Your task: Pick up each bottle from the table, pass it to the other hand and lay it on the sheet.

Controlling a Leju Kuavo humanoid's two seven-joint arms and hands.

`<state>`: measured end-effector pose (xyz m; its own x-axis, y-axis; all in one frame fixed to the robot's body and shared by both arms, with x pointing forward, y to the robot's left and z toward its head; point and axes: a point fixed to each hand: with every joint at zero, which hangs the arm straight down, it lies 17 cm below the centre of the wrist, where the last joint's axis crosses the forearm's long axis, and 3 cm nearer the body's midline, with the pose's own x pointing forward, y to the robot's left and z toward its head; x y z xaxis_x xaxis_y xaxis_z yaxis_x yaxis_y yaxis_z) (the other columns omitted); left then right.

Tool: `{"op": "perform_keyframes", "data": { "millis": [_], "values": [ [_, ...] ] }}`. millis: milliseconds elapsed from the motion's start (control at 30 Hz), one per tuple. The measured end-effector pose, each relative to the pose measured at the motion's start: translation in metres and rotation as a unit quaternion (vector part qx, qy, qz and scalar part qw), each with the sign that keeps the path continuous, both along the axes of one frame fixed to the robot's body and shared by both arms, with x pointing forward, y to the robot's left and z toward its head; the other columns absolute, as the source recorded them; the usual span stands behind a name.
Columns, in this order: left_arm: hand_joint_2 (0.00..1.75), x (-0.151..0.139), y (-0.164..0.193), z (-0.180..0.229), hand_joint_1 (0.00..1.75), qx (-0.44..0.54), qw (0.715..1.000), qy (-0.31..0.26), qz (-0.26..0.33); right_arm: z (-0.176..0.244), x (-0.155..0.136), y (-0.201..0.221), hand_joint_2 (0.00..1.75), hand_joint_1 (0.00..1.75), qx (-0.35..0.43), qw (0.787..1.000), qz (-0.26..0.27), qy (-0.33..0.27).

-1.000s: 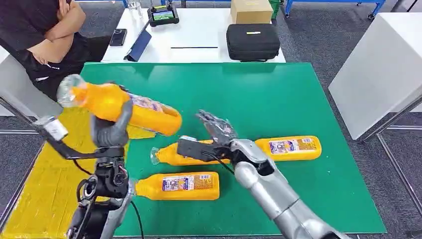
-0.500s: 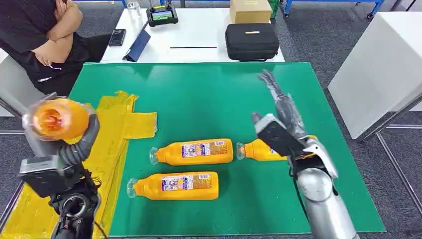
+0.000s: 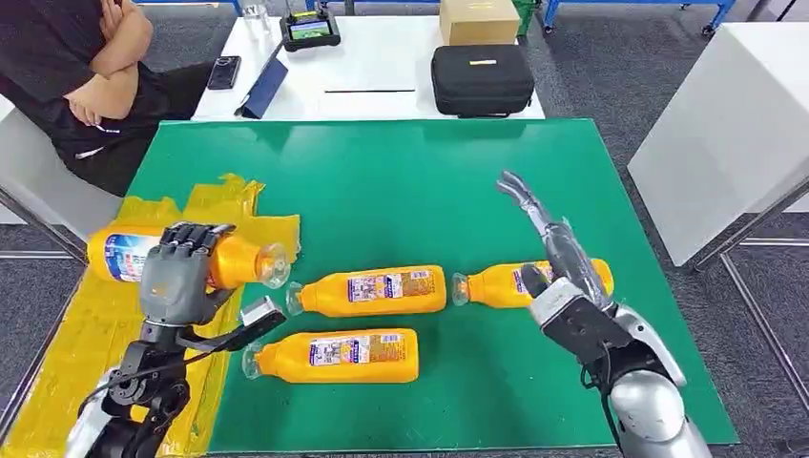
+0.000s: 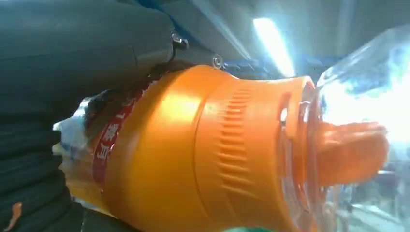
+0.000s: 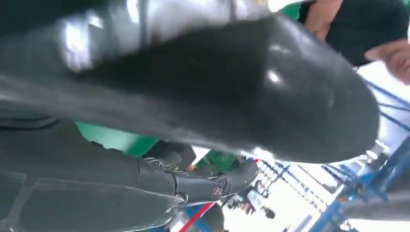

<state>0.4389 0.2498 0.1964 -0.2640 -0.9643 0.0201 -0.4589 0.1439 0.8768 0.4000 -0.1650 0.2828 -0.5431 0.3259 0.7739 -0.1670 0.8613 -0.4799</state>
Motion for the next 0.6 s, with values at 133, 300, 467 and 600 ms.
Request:
{"op": "perform_keyframes", "data": {
  "millis": [133, 300, 467, 600],
  "values": [
    [1.75, 0.015, -0.008, -0.03, 1.75, 0.055, 0.997, 0.046, -0.007, -0.007, -0.009, 0.013, 0.0, 0.0, -0.014, 1.0, 0.026, 0.003],
    [1.75, 0.035, -0.015, -0.067, 1.75, 0.106, 0.989, 0.101, 0.0, -0.02, -0.014, 0.023, 0.0, 0.0, -0.044, 0.998, 0.037, 0.011],
    [1.75, 0.042, -0.018, -0.088, 1.75, 0.126, 0.983, 0.133, 0.007, -0.034, -0.018, 0.028, 0.0, 0.0, -0.068, 0.997, 0.038, 0.024],
    [0.0, 0.043, -0.021, -0.101, 0.0, 0.128, 0.979, 0.159, 0.008, -0.044, -0.021, 0.03, 0.0, 0.0, -0.082, 0.996, 0.032, 0.033]
  ]
}}
